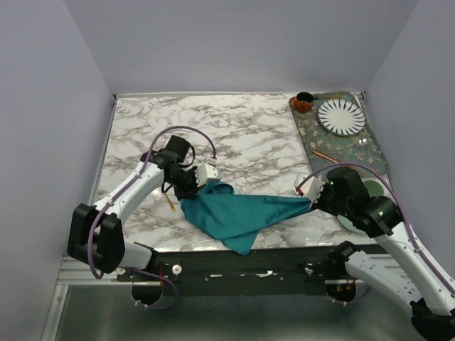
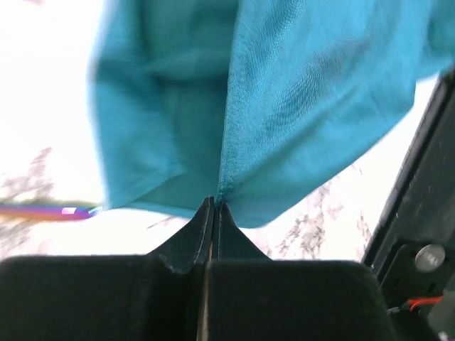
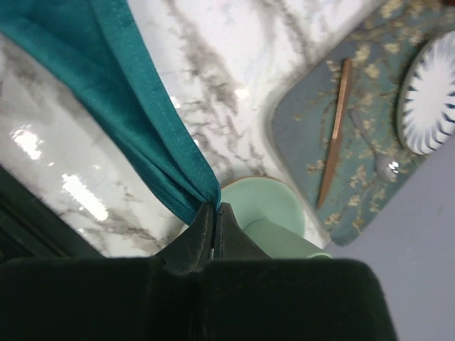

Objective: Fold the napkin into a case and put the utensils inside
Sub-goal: Pick up the crumpled napkin from the center of the board, then flatten out the crumpled napkin at the center of the board.

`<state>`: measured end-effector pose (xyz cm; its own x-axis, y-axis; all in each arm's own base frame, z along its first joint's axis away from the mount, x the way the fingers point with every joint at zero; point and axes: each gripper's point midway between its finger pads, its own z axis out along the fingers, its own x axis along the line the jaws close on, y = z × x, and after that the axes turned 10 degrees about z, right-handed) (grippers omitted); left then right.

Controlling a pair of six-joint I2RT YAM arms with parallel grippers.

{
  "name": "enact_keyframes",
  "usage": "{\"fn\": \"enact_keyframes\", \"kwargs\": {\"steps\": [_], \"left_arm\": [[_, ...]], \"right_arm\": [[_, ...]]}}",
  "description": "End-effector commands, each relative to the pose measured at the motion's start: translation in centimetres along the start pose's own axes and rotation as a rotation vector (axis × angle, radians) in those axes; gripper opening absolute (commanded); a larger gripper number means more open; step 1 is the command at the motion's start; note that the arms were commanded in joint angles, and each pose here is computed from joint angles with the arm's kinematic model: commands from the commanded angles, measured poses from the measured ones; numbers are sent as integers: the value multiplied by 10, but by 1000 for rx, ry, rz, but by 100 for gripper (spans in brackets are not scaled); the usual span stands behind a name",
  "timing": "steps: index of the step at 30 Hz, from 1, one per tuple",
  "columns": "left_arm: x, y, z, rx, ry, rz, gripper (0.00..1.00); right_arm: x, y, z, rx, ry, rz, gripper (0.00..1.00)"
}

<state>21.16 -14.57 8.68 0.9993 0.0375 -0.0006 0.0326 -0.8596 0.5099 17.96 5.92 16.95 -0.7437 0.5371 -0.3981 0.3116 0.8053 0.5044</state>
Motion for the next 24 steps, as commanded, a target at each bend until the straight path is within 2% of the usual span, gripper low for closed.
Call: {"fn": "enact_keyframes", "kwargs": {"steps": [1,3,4,6,10,14,15,18,21,24], "left_arm": [[58,66,-88,-181,345,-82,0],[67,89,-126,-248,432,-93,0],[65,93,-136,-255,449,-94,0],[61,103,-164,-286,524,-107,0],[42,104,-204,-320,655,-136,0],[12,117,-258,-436,803,-135,0],[8,123,-274,-467,840,-124,0],[7,141,-311,-547,927,-115,0],[22,161,-337,-607,990,-106,0],[52,176,-353,-635,1051,-113,0]], "right_arm": [[-74,59,-44,-175,-307,89,1],[-97,77,-56,-199,-382,115,1],[-111,93,-76,-251,-421,136,1],[-120,105,-90,-289,-438,163,1],[-120,113,-124,-361,-423,195,1],[-117,126,-172,-489,-387,250,1],[-122,136,-196,-559,-405,263,1],[-136,163,-218,-649,-417,269,1],[-155,193,-212,-675,-444,252,1],[-194,217,-203,-672,-586,280,1]]}}
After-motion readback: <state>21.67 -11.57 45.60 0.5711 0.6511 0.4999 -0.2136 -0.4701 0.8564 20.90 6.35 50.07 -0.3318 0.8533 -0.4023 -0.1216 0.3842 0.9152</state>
